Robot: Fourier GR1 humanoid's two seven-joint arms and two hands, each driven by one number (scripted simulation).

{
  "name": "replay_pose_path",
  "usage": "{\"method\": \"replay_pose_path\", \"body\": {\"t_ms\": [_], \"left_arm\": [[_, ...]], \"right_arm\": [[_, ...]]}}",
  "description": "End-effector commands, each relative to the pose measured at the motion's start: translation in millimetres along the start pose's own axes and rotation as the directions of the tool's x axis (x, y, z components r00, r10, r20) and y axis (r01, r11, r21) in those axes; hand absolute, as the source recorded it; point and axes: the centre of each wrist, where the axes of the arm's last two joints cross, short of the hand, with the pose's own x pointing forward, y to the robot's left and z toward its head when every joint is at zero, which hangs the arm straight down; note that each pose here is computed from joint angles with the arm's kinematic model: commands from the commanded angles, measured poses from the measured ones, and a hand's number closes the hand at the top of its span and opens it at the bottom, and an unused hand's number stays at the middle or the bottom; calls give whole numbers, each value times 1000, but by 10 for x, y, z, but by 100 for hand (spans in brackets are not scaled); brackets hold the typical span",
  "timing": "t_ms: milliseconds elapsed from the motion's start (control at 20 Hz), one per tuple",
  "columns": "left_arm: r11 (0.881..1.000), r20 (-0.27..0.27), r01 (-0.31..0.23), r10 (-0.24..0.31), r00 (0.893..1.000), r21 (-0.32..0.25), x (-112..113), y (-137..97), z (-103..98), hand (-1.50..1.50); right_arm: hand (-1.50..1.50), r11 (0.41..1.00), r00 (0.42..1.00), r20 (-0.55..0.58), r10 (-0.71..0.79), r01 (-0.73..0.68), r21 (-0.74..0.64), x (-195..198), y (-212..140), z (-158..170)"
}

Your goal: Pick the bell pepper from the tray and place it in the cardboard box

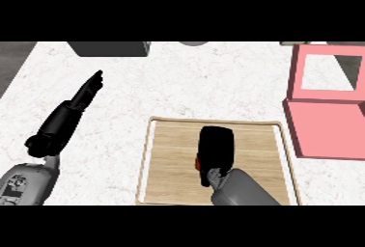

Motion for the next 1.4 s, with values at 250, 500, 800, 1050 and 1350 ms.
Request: {"method": "replay_pose_path", "body": {"t_ms": [250,500,800,1050,1350], "left_arm": [[1000,5,-2,2,1000,-25,5,-37,-51,0],[1000,-27,-5,6,1000,2,-79,-12,45,0],[999,-26,-4,6,1000,49,-63,46,44,0],[999,-19,2,-1,1000,50,-73,122,134,0],[999,-7,15,-14,1000,51,-53,207,96,0]], "right_arm": [[150,996,469,882,36,-84,4,103,203,1091],[150,993,168,980,108,31,-115,-450,-41,1409],[150,956,84,979,187,212,-201,-1226,-560,1661],[150,895,284,958,31,419,-153,-1594,-828,1634],[150,820,465,881,-86,535,-202,-1878,-896,1283]]}}
